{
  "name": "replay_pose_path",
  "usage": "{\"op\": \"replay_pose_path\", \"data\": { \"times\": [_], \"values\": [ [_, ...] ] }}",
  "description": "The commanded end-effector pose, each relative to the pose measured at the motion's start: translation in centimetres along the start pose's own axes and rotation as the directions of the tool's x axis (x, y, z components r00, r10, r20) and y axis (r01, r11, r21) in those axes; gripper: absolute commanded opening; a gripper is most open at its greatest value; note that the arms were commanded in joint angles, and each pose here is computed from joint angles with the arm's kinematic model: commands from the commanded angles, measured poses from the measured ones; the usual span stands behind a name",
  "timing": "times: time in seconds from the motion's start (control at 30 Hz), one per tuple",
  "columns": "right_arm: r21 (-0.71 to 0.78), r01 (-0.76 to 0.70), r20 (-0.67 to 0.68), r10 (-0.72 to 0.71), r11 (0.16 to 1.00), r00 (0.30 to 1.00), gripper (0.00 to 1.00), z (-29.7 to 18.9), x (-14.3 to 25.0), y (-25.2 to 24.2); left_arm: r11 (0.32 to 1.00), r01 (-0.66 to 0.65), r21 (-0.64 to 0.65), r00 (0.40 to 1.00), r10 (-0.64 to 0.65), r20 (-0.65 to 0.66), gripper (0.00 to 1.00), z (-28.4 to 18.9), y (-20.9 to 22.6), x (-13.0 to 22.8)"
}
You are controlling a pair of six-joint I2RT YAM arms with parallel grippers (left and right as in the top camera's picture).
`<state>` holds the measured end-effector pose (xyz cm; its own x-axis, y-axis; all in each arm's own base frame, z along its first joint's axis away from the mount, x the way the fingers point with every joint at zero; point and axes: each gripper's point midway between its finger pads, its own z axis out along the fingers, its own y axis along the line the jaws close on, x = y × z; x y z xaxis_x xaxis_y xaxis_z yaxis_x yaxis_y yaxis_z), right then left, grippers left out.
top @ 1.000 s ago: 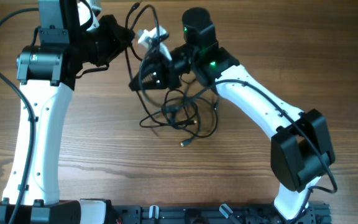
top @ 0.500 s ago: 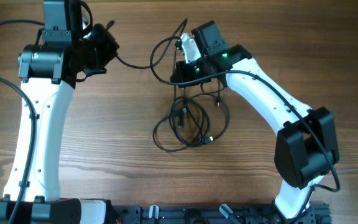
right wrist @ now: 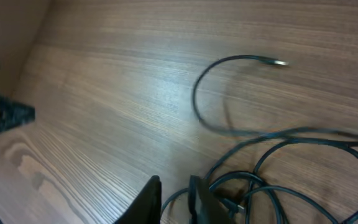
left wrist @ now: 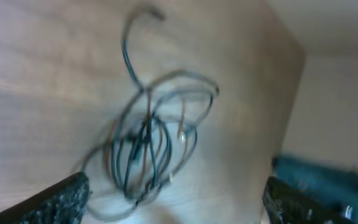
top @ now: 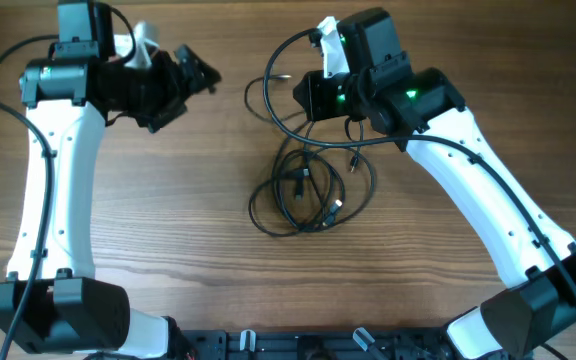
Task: Untangle cables
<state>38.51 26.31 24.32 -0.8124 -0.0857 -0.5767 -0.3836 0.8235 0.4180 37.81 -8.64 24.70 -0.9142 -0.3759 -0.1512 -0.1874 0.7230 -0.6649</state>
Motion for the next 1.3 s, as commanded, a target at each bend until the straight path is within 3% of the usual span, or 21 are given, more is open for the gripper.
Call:
{"op": "replay_pose_path", "data": {
  "times": [0.0, 0.1, 0.17, 0.27, 0.43, 0.67, 1.03, 1.27],
  "values": [
    [0.025, -0.018, -0.003, 0.018, 1.0, 1.0, 0.26, -0.4, -0.1, -0.4, 0.995, -0.101, 0.028, 0.99, 0.103, -0.098, 0.84, 0.4, 0.1, 2.1],
    [0.075, -0.091, -0.016, 0.093, 0.993, 0.996, 0.42, -1.2, -0.1, -3.6, 0.993, -0.115, -0.017, 0.971, 0.109, -0.212, 0.8, 2.9, 1.5, 5.4],
    [0.072, -0.134, -0.025, 0.136, 0.988, 0.99, 0.43, -1.9, -0.2, -5.2, 0.993, -0.032, -0.11, 0.97, 0.004, -0.244, 0.73, 5.5, 3.4, 7.0],
    [0.107, -0.169, -0.035, 0.174, 0.98, 0.984, 0.43, -2.5, 0.1, -7.2, 0.975, 0.097, -0.199, 0.975, -0.134, -0.18, 0.69, 9.4, 6.5, 7.5],
    [0.112, -0.147, -0.039, 0.152, 0.983, 0.988, 0.46, -2.6, 0.2, -7.3, 0.966, -0.068, -0.251, 0.996, 0.053, -0.065, 0.63, 14.8, 8.9, 7.0],
    [0.115, -0.126, -0.056, 0.133, 0.985, 0.99, 0.47, -2.6, 0.6, -7.4, 0.894, -0.199, -0.4, 0.977, 0.148, -0.155, 0.58, 19.7, 12.3, 8.8],
    [0.119, -0.129, -0.066, 0.137, 0.985, 0.988, 0.48, -2.6, 0.8, -7.4, 0.845, -0.41, -0.343, 0.91, 0.354, -0.216, 0.55, 21.9, 11.6, 9.0],
    [0.126, -0.128, -0.065, 0.137, 0.984, 0.988, 0.5, -2.6, 0.8, -7.6, 0.79, -0.476, -0.386, 0.875, 0.382, -0.297, 0.52, 24.0, 12.8, 11.4]
  ]
}}
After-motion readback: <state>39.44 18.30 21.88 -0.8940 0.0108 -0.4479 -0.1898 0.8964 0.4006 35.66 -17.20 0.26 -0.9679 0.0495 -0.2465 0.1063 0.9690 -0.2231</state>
